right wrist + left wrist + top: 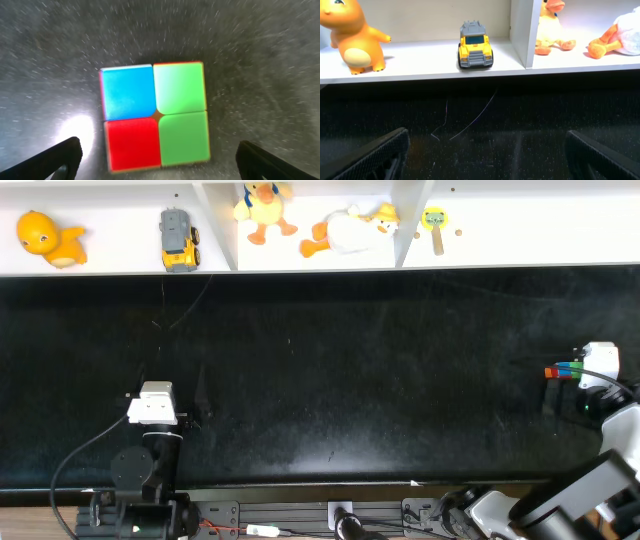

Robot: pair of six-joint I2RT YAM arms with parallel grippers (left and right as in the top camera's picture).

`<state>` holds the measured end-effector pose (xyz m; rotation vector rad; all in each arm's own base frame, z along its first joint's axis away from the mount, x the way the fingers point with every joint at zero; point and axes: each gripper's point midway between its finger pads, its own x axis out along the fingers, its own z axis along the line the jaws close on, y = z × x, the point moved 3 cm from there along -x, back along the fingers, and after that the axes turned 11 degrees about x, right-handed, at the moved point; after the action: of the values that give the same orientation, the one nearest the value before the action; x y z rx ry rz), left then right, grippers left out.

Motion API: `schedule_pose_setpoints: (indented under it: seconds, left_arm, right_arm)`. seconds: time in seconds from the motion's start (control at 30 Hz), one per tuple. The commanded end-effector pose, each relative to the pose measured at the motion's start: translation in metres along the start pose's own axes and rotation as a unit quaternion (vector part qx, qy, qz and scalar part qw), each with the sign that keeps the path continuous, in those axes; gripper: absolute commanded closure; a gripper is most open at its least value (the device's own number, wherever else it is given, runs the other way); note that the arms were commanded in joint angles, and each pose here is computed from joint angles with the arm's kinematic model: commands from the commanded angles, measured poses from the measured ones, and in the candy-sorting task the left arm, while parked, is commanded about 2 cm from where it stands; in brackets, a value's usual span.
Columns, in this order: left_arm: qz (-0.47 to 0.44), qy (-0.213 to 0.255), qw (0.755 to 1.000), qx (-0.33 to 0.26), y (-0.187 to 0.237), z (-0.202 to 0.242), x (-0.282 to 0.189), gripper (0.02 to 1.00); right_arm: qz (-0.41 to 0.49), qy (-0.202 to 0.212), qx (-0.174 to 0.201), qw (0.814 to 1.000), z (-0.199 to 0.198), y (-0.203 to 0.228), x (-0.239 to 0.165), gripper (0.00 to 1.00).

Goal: Store Toys

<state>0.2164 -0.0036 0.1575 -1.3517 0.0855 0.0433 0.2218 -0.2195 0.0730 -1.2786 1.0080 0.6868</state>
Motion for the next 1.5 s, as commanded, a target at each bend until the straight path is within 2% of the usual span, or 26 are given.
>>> schedule_pose_setpoints:
  seconds: [0.03, 0.13, 0.33, 0.43, 0.6, 0.67, 0.7, 0.77, 0.87, 0.97, 1.2, 1.5]
  left_arm:
    - [-0.005, 0.005, 1.0, -0.001, -0.001, -0.002, -0.001, 0.02]
    - [-0.005, 0.005, 1.0, -0.001, -0.001, -0.002, -0.001, 0.023]
    - [-0.005, 0.005, 1.0, -0.001, -0.001, -0.002, -0.001, 0.023]
    - [-0.005, 0.005, 1.0, -0.001, -0.001, -0.002, -0.001, 0.02]
    - [-0.005, 0.005, 1.0, -0.001, -0.001, -0.002, -0.001, 0.023]
    - [-0.005, 0.005, 1.0, -0.001, -0.001, -0.002, -0.001, 0.023]
    - [-0.005, 0.005, 1.0, -0.001, -0.001, -0.002, -0.001, 0.023]
    - [-0.005, 0.005, 1.0, -0.001, -0.001, -0.002, -0.001, 0.023]
    - [-0.005, 0.005, 1.0, -0.001, -0.001, -0.002, -0.001, 0.023]
    - [-0.005, 0.005, 1.0, -0.001, -0.001, -0.002, -0.001, 0.02]
    - [-0.005, 0.005, 1.0, -0.001, -0.001, -0.002, -0.001, 0.023]
    - [-0.005, 0.005, 1.0, -0.001, -0.001, -0.002, -0.001, 0.023]
  right_arm:
    - [-0.008, 0.007, 0.02, 1.0, -0.006, -0.003, 0.009, 0.027]
    - [-0.023, 0.014, 0.031, 0.999, -0.009, -0.009, 0.009, 0.051]
    - [-0.046, -0.025, 0.046, 0.998, 0.002, -0.016, 0.008, 0.075]
    - [-0.054, -0.042, 0.043, 0.997, 0.008, -0.019, 0.008, 0.08]
    - [-0.052, -0.046, 0.033, 0.997, 0.014, -0.022, 0.01, 0.112]
    - [-0.052, -0.046, 0.033, 0.997, 0.015, -0.022, 0.01, 0.161]
    - [-0.052, -0.046, 0.032, 0.997, 0.015, -0.022, 0.01, 0.305]
    - [-0.051, -0.045, 0.033, 0.997, 0.014, -0.022, 0.01, 0.391]
    - [-0.05, -0.046, 0.034, 0.997, 0.015, -0.021, 0.01, 0.441]
    - [-0.049, -0.047, 0.052, 0.996, 0.015, -0.022, 0.01, 0.5]
    - [-0.076, -0.045, 0.093, 0.992, 0.021, -0.036, -0.006, 0.474]
    - [-0.121, -0.052, 0.074, 0.989, 0.062, -0.087, -0.036, 0.487]
